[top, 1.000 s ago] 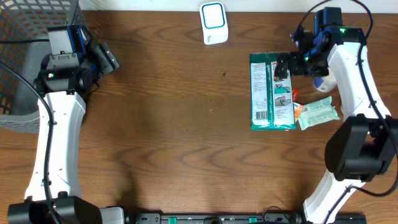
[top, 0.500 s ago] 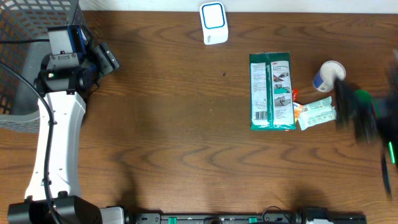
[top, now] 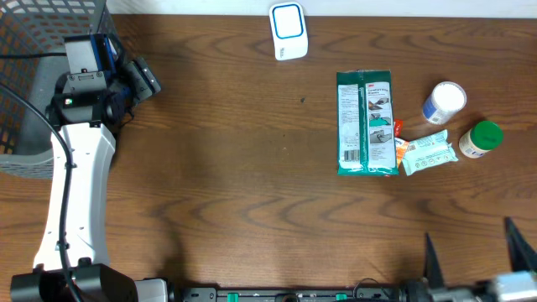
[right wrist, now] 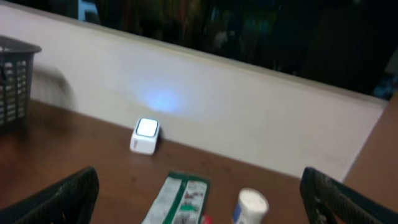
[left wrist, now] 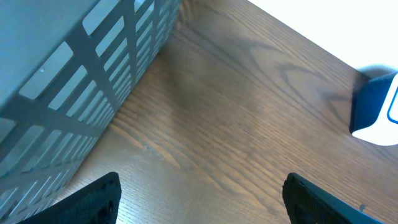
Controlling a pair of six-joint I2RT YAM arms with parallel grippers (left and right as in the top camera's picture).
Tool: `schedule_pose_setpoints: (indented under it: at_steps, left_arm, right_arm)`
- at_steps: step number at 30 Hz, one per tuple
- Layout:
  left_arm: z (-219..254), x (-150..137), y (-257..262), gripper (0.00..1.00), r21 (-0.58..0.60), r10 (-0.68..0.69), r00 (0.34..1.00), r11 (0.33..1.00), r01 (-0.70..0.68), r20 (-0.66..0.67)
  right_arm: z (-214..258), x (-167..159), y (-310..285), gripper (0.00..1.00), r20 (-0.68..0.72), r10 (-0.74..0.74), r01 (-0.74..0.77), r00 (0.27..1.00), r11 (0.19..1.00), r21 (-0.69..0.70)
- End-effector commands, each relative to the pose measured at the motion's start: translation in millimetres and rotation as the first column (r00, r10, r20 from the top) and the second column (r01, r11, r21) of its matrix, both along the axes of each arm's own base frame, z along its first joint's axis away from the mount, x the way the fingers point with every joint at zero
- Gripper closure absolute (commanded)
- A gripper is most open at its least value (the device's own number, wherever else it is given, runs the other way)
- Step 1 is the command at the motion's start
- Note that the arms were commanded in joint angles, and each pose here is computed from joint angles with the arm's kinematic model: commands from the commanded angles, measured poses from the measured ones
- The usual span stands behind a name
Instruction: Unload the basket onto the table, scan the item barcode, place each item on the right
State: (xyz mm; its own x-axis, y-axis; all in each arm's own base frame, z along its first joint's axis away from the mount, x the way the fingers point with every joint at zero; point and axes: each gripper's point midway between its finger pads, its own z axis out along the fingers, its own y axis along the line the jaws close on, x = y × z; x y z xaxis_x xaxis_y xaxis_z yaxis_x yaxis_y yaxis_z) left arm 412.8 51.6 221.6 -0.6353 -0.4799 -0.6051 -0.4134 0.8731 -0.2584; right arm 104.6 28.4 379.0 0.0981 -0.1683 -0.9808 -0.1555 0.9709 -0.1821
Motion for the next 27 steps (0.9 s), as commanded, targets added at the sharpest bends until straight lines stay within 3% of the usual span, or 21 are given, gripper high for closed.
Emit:
schedule_pose_setpoints:
  at_steps: [1, 7, 13, 27]
  left_arm:
    - [-4, 0, 7, 0.16, 0.008, 0.026, 1.0, 1.0, -0.026, -0.01]
    - [-4, 0, 7, 0.16, 0.007, 0.026, 1.0, 1.0, -0.026, -0.011]
    - [-4, 0, 7, 0.16, 0.007, 0.026, 1.0, 1.0, -0.026, -0.011]
    - [-4, 0, 7, 0.16, 0.007, 0.026, 1.0, 1.0, -0.026, -0.011]
  right_arm:
    - [-29, 25, 1, 0.01, -0.017, 0.003, -0.003, 1.0, 1.0, -0.002]
    - [-38, 72, 2, 0.01, 0.138, 0.002, -0.002, 0.99, 1.0, -0.006]
    - [-51, 94, 2, 0.01, 0.241, 0.003, -0.002, 0.97, 1.0, -0.003]
    - [-125, 129, -18, 0.01, 0.205, -0.107, 0.079, 0.973, 0.987, 0.142]
